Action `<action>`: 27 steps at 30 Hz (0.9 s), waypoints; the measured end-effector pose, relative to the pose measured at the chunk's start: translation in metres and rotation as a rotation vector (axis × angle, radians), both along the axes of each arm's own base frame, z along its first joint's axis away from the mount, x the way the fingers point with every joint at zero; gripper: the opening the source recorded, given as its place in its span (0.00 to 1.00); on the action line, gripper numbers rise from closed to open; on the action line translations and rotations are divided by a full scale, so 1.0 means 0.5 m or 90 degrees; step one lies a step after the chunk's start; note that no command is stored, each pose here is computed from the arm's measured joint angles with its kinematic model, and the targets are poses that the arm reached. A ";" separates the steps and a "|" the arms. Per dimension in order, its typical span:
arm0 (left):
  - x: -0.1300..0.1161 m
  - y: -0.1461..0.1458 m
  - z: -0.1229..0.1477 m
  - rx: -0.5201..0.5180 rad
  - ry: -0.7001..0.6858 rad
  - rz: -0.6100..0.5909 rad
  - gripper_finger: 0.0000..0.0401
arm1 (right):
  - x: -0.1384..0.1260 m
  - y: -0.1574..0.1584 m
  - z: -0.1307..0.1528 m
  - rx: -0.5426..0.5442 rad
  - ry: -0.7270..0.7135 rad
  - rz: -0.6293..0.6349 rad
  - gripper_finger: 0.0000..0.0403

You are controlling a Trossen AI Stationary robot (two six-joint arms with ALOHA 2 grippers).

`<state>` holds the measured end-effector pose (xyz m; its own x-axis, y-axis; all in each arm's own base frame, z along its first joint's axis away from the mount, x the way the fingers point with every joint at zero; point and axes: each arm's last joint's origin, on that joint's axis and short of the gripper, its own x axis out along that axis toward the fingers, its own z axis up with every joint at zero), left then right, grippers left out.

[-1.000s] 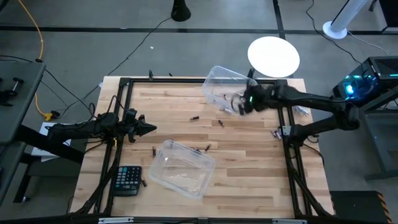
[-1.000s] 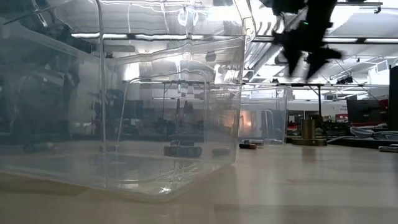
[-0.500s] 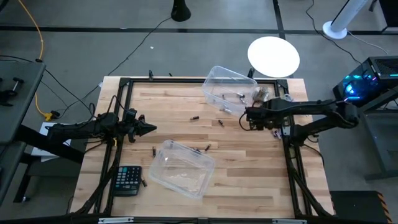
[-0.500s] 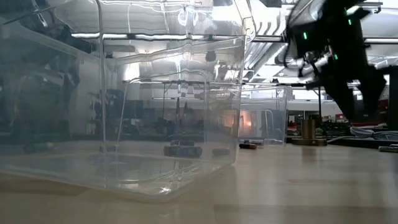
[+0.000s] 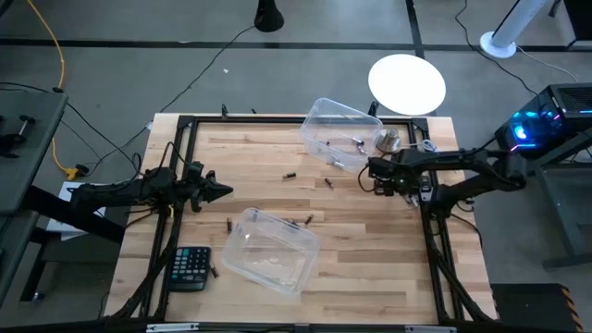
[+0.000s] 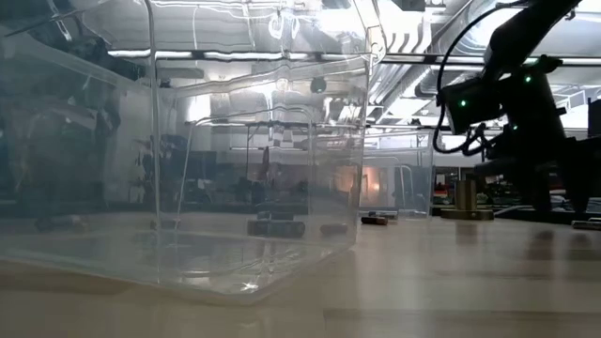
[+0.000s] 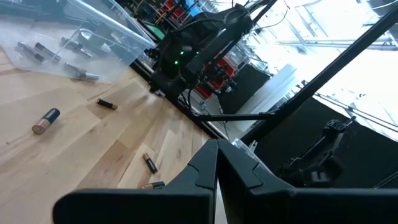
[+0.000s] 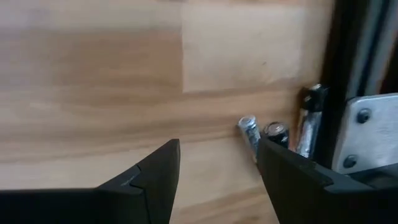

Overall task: Sort batteries
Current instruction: Put the silver battery into the top transparent bin

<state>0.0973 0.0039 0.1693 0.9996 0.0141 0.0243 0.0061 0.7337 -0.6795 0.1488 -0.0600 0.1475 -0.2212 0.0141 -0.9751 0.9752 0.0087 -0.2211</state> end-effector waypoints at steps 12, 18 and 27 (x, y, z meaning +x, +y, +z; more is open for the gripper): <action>0.000 0.000 0.000 0.000 0.000 0.000 0.00 | 0.017 -0.011 -0.050 0.067 0.086 0.063 0.51; 0.000 0.000 0.000 0.000 0.000 0.000 0.00 | 0.014 -0.018 -0.048 0.119 0.061 0.123 0.51; 0.000 0.000 0.000 0.000 0.000 0.000 0.00 | 0.007 -0.031 -0.047 0.248 -0.041 0.201 0.52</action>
<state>0.0973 0.0039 0.1693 0.9996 0.0140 0.0242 0.0062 0.7336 -0.6795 0.1526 -0.0756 0.1238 -0.2138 0.3221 -0.9222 0.9229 0.3762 -0.0825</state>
